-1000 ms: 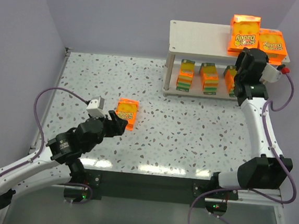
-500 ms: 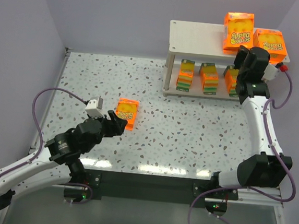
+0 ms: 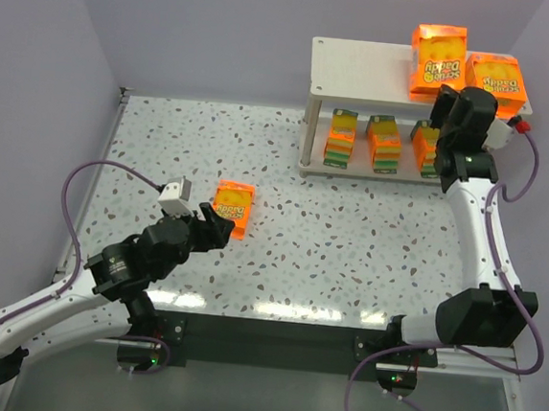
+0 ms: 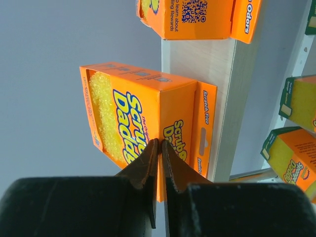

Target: Place and organize the cleaning sponges onto the shelf

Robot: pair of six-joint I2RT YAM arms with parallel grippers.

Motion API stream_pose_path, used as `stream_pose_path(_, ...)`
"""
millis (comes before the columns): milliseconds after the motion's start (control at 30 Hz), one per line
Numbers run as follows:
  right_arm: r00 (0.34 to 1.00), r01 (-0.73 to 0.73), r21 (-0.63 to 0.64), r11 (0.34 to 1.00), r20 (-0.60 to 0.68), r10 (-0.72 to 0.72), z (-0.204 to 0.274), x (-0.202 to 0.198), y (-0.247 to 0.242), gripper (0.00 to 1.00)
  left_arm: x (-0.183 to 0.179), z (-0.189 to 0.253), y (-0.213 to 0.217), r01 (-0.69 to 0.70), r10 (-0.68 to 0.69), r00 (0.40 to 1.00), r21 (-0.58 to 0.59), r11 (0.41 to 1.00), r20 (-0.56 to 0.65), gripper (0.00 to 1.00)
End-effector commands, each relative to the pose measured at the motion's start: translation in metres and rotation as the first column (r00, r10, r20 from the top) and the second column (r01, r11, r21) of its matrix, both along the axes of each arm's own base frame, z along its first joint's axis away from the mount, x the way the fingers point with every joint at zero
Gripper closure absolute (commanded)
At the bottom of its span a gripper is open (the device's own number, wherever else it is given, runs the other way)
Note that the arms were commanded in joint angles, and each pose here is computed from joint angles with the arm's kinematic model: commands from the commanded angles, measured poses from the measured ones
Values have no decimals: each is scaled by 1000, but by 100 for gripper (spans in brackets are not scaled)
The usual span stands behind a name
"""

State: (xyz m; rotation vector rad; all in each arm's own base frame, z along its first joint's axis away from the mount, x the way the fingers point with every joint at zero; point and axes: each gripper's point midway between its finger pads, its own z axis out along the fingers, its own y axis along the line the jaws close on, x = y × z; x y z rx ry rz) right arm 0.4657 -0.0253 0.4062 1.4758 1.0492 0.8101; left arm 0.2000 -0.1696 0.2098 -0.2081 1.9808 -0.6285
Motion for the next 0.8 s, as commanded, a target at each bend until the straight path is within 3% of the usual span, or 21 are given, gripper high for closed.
stream_pose_path(0, 998, -1, 11, 1000, 66, 0, 33, -21, 0, 90, 1, 2, 4, -28, 28, 1000, -12, 1000, 1, 26)
stream_pose_path(67, 997, 1, 1, 1000, 72, -1, 34, -21, -1, 79, 1, 1, 4, -28, 28, 1000, -11, 1000, 0, 26)
stream_pose_path(100, 997, -3, 2, 1000, 78, 3, 35, -21, 0, 67, 2, 1, 4, -30, 30, 1000, -12, 999, 0, 26)
stream_pose_path(300, 990, -45, -9, 999, 134, 46, 48, -24, 7, 43, 3, 0, 6, -45, 45, 999, -1, 999, 2, 24)
stream_pose_path(433, 973, -100, -46, 994, 203, 107, 61, -44, 17, 36, 11, 5, 18, -108, 106, 993, 31, 994, 41, 18)
stream_pose_path(500, 950, -149, -122, 981, 258, 177, 75, -59, 28, 34, 19, 8, 24, -148, 143, 987, 67, 987, 75, 17)
stream_pose_path(567, 941, -198, -217, 956, 230, 247, 69, -78, 38, 34, 29, 2, 28, -189, 178, 980, 133, 973, 92, 17)
stream_pose_path(633, 912, -323, -319, 891, 147, 383, 47, -88, 61, 34, 46, -2, 40, -239, 224, 969, 177, 955, 100, 21)
stream_pose_path(667, 901, -355, -349, 867, 122, 417, 42, -100, 67, 34, 51, -14, 32, -187, 180, 982, 187, 964, 56, 23)
stream_pose_path(767, 821, -495, -459, 738, 32, 571, 7, -127, 95, 34, 80, -31, 47, -225, 222, 974, 181, 957, 36, 37)
